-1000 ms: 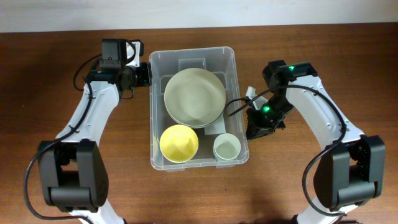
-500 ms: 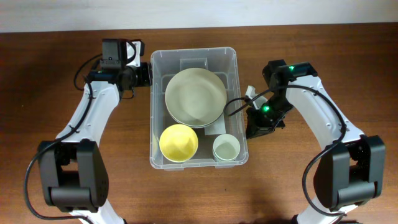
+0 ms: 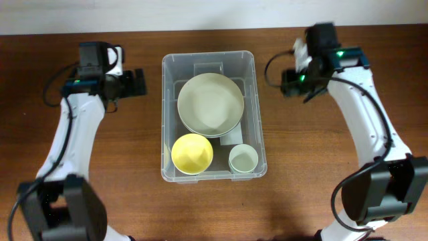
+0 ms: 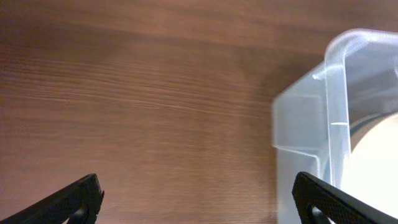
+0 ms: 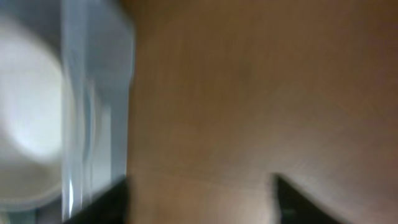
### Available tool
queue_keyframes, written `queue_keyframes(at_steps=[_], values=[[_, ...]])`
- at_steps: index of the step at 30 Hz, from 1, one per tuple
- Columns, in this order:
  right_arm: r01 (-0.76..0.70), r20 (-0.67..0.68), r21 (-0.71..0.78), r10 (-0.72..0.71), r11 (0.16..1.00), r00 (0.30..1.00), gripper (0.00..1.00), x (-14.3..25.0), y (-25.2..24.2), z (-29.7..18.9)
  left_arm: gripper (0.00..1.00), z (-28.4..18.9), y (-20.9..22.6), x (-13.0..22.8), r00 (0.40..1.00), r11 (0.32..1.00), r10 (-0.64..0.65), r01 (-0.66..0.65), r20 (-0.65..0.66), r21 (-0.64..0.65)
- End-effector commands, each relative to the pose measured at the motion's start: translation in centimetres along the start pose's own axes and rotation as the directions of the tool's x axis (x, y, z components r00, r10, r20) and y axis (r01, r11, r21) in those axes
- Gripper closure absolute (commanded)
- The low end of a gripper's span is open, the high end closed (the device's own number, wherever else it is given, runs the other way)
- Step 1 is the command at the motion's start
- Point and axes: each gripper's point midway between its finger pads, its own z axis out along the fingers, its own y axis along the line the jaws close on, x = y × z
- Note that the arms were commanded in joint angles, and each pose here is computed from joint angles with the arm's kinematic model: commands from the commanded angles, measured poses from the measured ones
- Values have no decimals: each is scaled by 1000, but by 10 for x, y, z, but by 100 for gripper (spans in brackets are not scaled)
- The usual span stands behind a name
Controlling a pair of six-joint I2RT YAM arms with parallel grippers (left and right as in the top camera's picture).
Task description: Pack container
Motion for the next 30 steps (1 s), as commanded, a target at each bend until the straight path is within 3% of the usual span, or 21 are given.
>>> queue_keyframes(at_steps=[1, 4, 8, 17, 24, 30], values=[[-20, 147, 94, 6, 995, 989, 1, -40, -16, -21, 0, -30, 16, -17, 998, 995, 23, -17, 66, -99], [-20, 241, 90, -3, 996, 971, 1, -64, -15, -27, 0, -30, 16, -15, 998, 995, 22, -16, 61, -99], [65, 210, 109, -87, 992, 974, 1, -56, -15, -31, 0, -40, 16, -10, 992, 987, 125, -121, 34, -104], [-62, 335, 88, 29, 994, 942, 1, -53, -19, -108, 0, -133, 23, -15, 978, 987, 117, -95, 172, -131], [-82, 389, 100, 37, 992, 920, 1, -21, -20, -158, 0, -196, 23, 11, 945, 991, 76, -36, 319, -127], [-103, 417, 88, 57, 991, 907, 1, 31, -19, -171, 0, -220, 19, 57, 910, 994, 71, -31, 408, -104]])
